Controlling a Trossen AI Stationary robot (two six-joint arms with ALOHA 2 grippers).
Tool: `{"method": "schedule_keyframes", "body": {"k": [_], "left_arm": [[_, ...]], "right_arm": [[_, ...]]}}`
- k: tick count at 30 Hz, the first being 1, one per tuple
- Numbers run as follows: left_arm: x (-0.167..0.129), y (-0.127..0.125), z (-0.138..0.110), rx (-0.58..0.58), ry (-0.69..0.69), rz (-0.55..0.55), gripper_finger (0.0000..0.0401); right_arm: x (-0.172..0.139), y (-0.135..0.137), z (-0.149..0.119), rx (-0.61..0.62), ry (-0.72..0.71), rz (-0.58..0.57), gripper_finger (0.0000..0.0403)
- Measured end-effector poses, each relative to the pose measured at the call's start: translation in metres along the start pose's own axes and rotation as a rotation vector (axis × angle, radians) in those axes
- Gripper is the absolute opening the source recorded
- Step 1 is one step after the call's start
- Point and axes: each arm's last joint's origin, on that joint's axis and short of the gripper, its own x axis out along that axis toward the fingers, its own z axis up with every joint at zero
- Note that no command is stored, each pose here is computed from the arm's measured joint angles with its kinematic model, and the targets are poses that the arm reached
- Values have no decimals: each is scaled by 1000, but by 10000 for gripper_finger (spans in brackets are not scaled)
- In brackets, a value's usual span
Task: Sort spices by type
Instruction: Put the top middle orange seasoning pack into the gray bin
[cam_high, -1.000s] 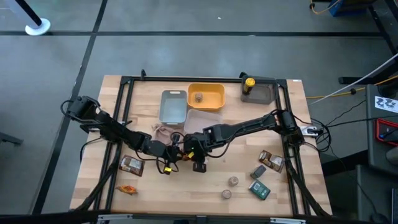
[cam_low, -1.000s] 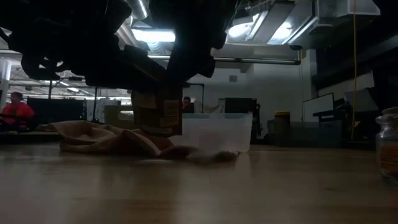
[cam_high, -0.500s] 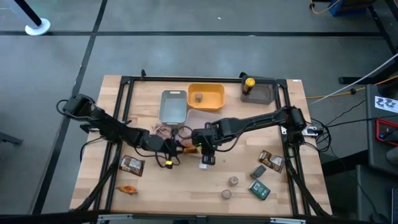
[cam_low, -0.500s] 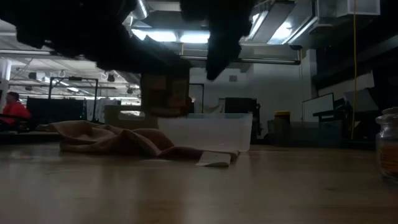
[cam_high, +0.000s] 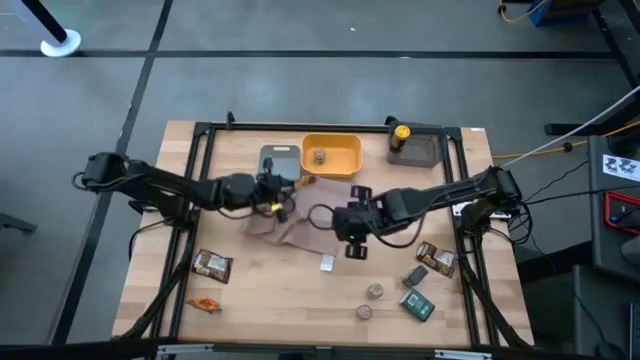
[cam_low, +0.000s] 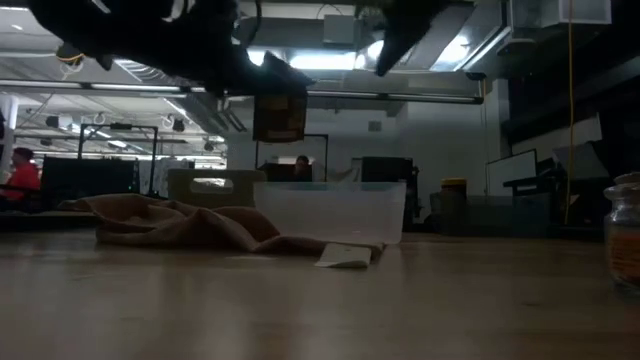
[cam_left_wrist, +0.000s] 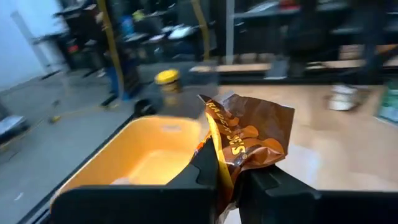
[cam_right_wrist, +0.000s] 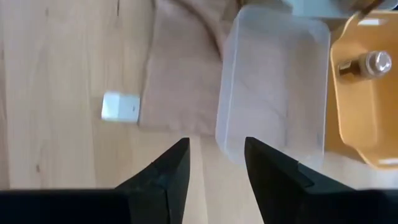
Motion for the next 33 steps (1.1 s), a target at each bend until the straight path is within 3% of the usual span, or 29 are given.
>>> {"method": "schedule_keyframes", "body": {"k": [8,16,24,33], "left_arm": [[11,44,-14,-96,106,179,11],[12,75,-31,-265,223,315,17],[10,85,-41,-416,291,386,22],[7,92,-50,-431,374,428,16]], "right_arm": [[-11,-13,-41,40,-19,-24,154],[-16,-26,-80,128,-139,-31,154],[-7,-30,-102,145,-230,-17,154],[14,-28,-120,164,-286,0,154]]}}
